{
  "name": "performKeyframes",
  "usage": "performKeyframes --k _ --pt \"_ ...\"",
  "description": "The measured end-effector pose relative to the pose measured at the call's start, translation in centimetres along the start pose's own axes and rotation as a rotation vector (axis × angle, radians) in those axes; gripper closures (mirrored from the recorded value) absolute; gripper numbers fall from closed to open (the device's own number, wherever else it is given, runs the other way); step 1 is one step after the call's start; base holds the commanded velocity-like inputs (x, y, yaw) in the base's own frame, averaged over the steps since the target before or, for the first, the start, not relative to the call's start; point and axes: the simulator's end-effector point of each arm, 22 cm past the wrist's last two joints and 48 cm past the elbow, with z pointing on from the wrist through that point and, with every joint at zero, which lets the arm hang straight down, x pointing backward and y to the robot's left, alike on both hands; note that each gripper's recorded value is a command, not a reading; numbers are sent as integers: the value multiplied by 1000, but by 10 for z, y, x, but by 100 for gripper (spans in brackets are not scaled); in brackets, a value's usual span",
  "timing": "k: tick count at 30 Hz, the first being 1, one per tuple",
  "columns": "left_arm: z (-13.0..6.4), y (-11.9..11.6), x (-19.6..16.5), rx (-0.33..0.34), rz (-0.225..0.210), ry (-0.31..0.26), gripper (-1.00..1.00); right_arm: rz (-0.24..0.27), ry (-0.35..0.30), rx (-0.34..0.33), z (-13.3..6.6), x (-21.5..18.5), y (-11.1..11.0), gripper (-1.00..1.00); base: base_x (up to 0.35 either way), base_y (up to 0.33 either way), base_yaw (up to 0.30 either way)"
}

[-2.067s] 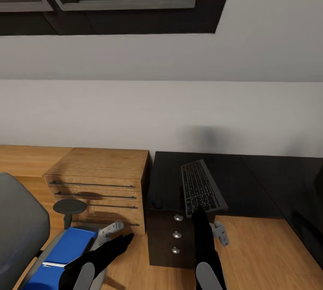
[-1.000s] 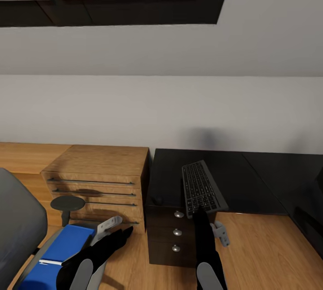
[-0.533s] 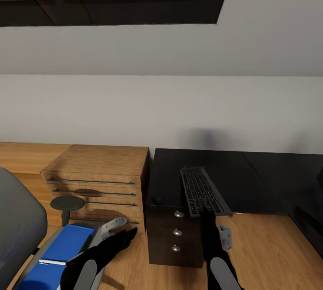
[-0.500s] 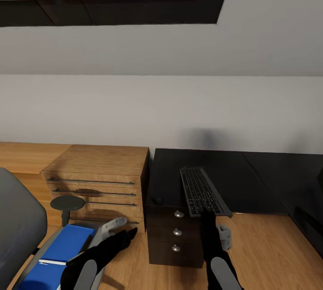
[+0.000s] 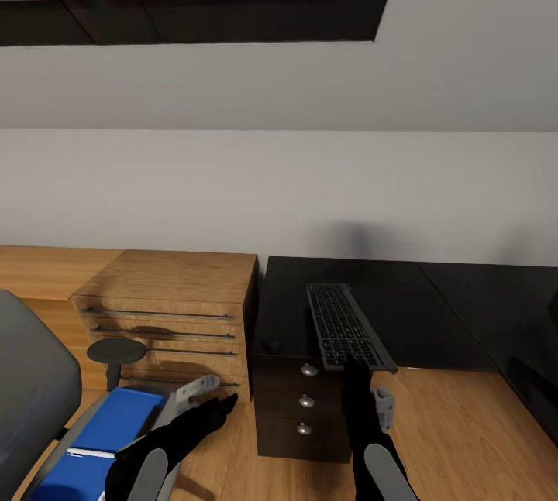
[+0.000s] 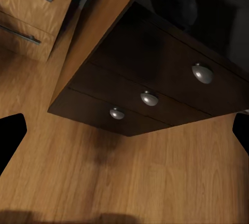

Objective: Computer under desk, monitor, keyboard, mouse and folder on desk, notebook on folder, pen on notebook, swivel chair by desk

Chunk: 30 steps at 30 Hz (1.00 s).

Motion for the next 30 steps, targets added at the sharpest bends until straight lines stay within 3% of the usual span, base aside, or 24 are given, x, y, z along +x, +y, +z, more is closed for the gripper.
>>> performKeyframes --k 2,14,22,27,30 --pt "1 0 1 -3 -5 1 -100 -22 -15 -6 2 -8 -2 100 0 0 0" --pt "-1 1 -1 -1 0 -3 -100 -35 -19 32 4 -9 -19 100 24 0 0" --pt "-1 1 0 0 -2 0 -100 -39 -16 33 3 -9 -20 100 218 0 0" --pt "-1 1 0 0 -2 0 -100 -49 -17 59 4 -9 -33 100 212 0 0" --pt "-1 1 0 0 -2 1 -100 -85 -18 54 5 -9 -35 100 191 0 0"
